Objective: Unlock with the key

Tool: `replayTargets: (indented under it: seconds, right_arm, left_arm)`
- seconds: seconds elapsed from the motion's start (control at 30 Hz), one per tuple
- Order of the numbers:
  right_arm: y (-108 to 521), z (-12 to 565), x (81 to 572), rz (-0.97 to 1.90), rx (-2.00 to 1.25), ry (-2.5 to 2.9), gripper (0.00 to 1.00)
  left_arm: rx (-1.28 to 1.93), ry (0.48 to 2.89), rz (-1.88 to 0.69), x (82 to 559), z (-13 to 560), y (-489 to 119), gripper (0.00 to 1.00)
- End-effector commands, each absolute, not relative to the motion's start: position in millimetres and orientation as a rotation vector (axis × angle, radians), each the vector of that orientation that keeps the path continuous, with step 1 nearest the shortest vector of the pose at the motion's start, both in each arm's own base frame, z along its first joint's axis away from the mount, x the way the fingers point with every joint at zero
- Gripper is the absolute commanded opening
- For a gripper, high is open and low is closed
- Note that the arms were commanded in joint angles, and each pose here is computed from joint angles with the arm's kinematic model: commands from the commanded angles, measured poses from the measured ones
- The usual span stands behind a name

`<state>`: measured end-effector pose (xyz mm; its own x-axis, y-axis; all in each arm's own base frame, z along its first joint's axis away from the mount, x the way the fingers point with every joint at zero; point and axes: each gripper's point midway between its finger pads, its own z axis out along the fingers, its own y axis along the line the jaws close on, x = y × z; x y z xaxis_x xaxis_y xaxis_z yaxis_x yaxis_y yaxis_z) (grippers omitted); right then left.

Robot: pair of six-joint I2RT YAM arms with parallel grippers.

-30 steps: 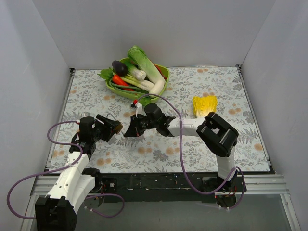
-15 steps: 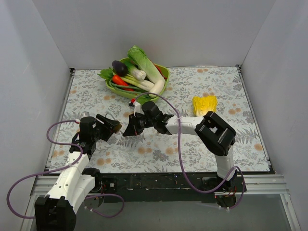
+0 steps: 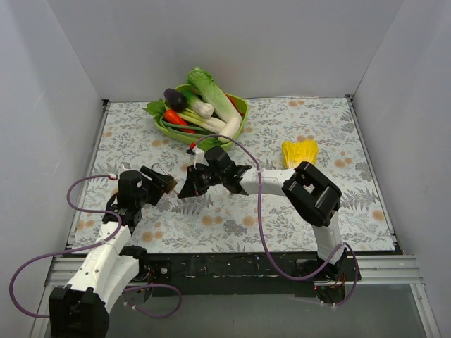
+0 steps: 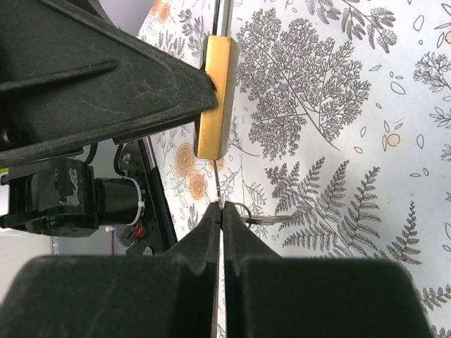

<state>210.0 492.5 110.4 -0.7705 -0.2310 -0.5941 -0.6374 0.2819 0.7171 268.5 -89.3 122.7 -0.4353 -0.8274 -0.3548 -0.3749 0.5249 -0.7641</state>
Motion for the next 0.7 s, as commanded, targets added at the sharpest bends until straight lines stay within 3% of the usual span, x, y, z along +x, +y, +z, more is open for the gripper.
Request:
replayTargets:
  seconds: [0.0, 0.67]
  right_arm:
    - [508, 138, 247, 1.463, -0.680, 2.068, 0.01]
    - [514, 146, 261, 1.476, -0.637, 2.051, 0.01]
  left_arm:
    - [-0.892, 2.012, -0.883, 267, 139, -107, 0.00]
    - [-0.853, 2.017, -0.888, 264, 138, -117, 0.00]
